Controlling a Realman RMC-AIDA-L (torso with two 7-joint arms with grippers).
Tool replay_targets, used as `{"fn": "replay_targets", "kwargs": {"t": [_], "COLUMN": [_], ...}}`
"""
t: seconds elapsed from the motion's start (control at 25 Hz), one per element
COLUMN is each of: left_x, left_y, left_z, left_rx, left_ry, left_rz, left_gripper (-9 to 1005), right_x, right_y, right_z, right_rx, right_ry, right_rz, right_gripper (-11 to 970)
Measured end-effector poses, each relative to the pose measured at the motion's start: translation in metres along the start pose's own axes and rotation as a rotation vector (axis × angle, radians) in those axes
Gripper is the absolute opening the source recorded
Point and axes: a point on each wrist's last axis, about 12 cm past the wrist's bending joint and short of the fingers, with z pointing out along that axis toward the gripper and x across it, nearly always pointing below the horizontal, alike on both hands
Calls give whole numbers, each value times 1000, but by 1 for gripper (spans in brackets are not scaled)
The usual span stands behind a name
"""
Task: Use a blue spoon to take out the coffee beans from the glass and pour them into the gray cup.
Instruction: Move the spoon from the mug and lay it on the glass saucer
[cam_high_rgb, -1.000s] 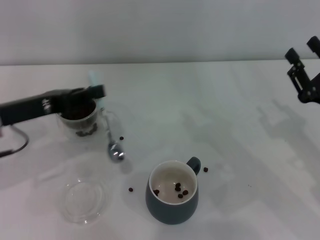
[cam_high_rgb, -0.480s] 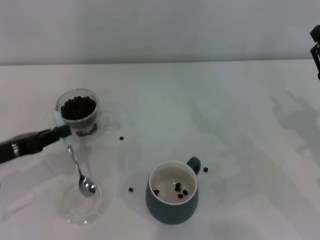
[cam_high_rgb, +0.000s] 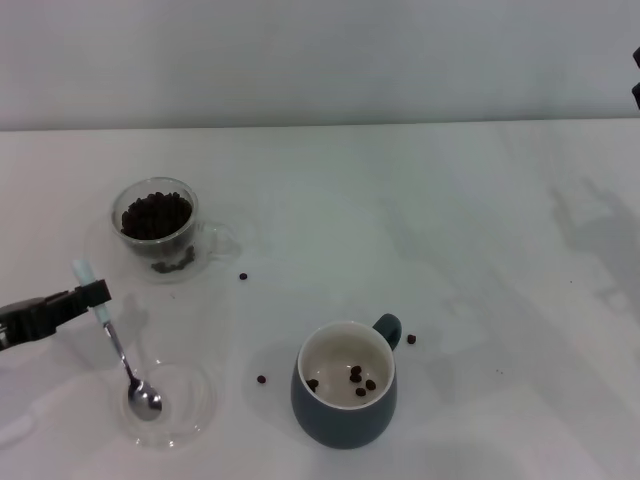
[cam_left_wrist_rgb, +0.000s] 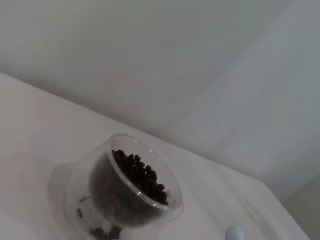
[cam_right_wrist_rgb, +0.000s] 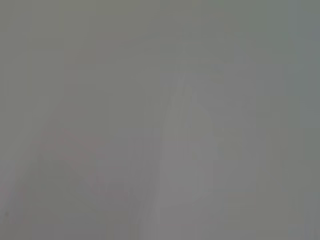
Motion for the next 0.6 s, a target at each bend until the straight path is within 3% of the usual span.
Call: {"fn": "replay_targets", "kwargs": {"t": [0.6], "left_x": [9], "left_y": [6], "left_z": [18], "left_rx": [-30], "left_ry": [18], "left_rz": [-44], "left_gripper": [138], "right_x": [-1], "right_y": [5], "right_z": [4], "right_rx": [-23], "right_ry": [-9], "right_rz": [22], "right_gripper": [483]}}
